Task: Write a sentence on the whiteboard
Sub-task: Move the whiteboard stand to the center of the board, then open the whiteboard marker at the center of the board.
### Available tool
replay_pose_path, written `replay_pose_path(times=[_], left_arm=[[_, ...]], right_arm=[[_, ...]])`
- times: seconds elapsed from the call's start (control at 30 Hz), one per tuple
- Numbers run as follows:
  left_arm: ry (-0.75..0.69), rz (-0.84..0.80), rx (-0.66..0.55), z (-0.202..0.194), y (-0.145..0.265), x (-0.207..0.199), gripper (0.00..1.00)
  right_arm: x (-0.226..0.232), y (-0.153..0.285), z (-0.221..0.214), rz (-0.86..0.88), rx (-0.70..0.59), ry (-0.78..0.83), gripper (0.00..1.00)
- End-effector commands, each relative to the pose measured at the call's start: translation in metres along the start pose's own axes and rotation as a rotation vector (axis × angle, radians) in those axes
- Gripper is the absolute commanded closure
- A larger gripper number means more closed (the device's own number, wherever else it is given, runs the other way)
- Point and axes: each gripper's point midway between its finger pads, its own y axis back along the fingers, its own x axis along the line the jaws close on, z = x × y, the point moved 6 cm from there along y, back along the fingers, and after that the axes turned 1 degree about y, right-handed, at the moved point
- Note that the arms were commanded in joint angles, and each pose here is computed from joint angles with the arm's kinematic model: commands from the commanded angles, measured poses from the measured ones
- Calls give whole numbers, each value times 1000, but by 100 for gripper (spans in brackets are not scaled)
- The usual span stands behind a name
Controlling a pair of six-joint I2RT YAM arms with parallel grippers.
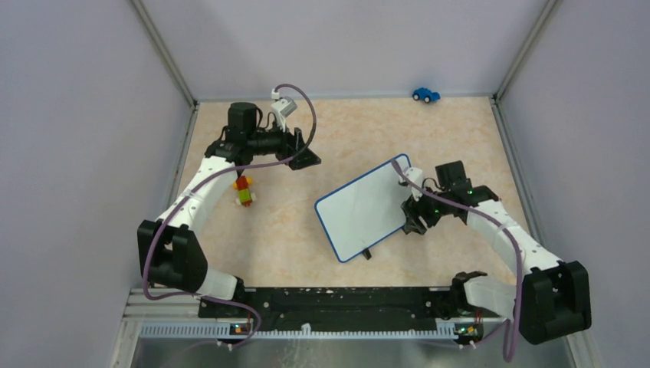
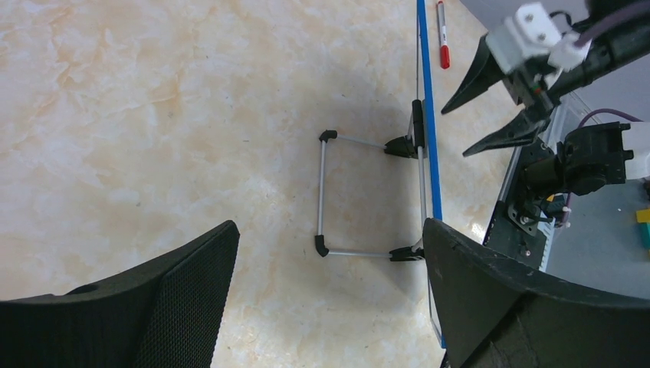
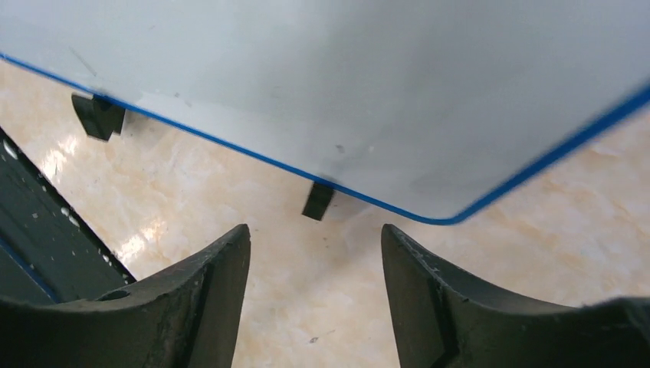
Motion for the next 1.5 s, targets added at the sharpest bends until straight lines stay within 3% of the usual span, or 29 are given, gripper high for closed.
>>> replay_pose_path(times=[0.0,0.27,0.37,0.6,0.87,1.0,1.47], left_arm=[[-84,7,-64,23,12,-11,6],[-114,20,-96,32,18,-16,6],[-114,59,-94,30,20,-11,5],[-51,223,-80,24,28,18,5],[22,181,-80,16,24,34,5],[44,160,-86,16,25,36,5],[66,155,-83,12,25,41,5]], right_arm=[[-24,40,27,-80,-135,-99,36],[-70,98,20,-176,-205,-310,34],[-81,108,4,-243,-156,-381,35],[-126,117,-61,-528,53,-773,39],[-152,101,-82,-633,155,-991,40],[-159,83,-101,-653,234,-1062,41],[-178,46,-108,-618,268,-1107,46]])
